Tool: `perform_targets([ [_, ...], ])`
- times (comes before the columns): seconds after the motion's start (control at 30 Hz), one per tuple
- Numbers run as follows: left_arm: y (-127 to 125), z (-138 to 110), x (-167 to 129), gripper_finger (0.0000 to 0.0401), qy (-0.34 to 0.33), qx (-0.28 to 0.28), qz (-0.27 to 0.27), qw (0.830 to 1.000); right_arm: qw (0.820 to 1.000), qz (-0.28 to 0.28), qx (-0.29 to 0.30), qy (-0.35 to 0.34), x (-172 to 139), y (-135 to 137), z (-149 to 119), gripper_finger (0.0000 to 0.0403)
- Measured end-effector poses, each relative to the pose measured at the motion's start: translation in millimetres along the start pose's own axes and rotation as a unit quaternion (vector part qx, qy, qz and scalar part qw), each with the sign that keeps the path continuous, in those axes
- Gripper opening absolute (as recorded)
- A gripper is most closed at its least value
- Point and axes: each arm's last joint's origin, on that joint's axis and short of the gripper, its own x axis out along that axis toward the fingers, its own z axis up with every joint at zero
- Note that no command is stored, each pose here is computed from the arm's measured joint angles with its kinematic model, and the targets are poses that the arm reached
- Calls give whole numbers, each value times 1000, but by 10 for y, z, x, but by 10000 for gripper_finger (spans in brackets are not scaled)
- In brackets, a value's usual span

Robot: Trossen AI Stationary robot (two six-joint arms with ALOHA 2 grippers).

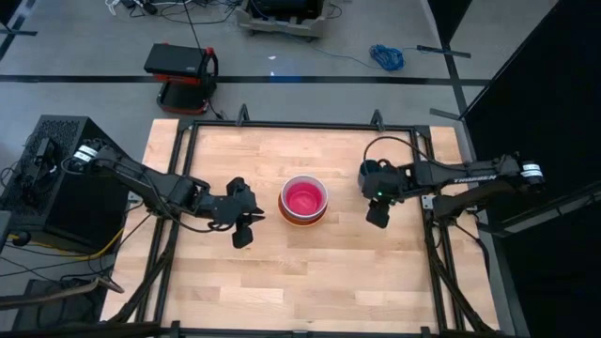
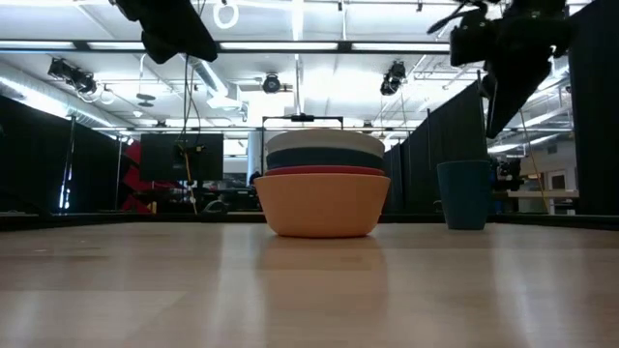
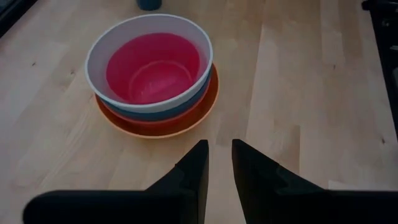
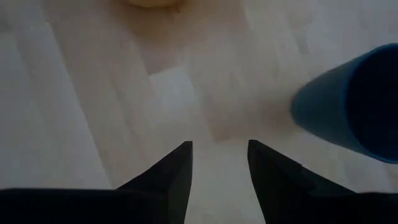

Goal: Nest bowls inside each other
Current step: Move the blue cup beside of the stacked bowl

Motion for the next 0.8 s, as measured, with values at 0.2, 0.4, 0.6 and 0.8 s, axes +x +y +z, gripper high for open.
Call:
perform_targets([
  [0.2, -3, 7, 0, 58, -3, -1, -2, 1000, 998, -59, -17, -31, -24, -26, -83, 156],
  [0.4, -12, 23, 0, 58, -11, -5, -6, 1000, 987, -132, -85, -44, -23, -111, -52, 175],
  [0.6, -12, 24, -1, 58, -11, -10, -7, 1000, 989, -129, -65, -28, 12, -239, -26, 191],
  [0.8, -13, 25, -2, 58, -12, -13, -7, 1000, 991, -119, -52, -20, 65, -350, -4, 193],
])
